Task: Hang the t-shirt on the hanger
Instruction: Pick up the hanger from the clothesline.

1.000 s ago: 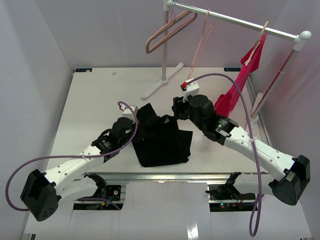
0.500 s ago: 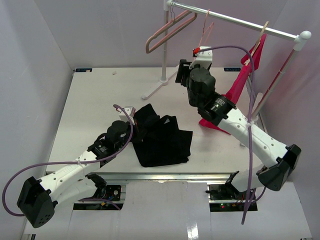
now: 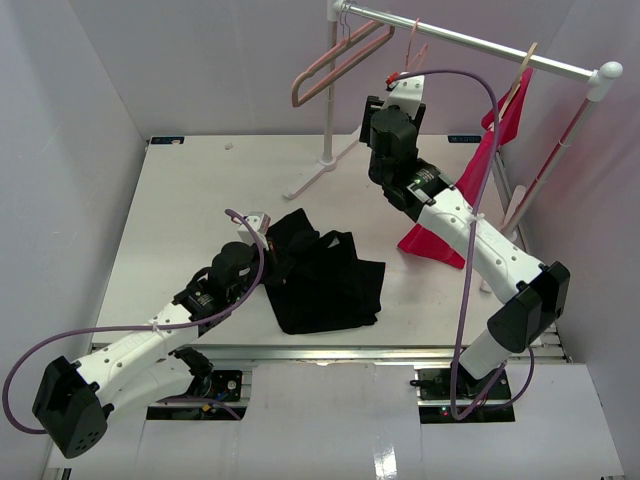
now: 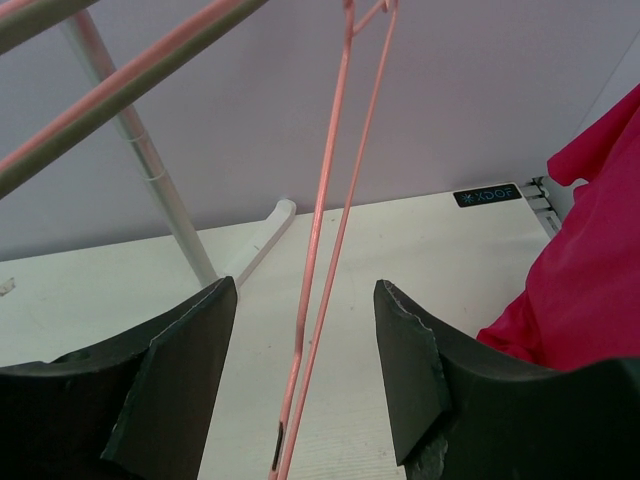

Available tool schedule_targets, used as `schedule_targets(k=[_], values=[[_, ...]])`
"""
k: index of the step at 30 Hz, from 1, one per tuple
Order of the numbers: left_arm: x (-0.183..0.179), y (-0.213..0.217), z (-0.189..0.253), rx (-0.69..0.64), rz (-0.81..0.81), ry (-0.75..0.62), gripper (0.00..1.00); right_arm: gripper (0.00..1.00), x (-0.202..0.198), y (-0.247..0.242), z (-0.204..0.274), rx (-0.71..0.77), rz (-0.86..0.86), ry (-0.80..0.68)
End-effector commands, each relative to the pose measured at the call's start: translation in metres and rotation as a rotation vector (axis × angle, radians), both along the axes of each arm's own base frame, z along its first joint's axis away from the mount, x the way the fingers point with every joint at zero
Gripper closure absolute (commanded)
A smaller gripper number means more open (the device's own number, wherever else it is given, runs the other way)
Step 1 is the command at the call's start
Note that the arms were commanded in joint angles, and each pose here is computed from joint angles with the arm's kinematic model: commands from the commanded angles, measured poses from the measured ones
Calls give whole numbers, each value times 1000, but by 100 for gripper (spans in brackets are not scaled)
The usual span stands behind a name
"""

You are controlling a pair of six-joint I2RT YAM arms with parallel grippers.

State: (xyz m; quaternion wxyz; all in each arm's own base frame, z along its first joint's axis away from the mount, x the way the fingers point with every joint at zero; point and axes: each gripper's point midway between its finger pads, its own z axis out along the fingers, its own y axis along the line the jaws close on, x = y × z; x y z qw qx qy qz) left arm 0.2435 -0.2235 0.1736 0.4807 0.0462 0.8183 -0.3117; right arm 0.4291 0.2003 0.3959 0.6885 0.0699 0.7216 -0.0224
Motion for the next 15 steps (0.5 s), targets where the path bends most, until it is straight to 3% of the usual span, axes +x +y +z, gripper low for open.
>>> schedule_targets(k=[1,8,15], values=[[-2,-3,10,-23,-17,-23,100,37,15,-3,9,1,-24,-27],[-3,-5,10,-24,-27,-20,100,40,30,0,-15,-8,-13,12],[-5,-7,12,-35,-41,-24,100,52,30,-5,-22,-17,-23,25]])
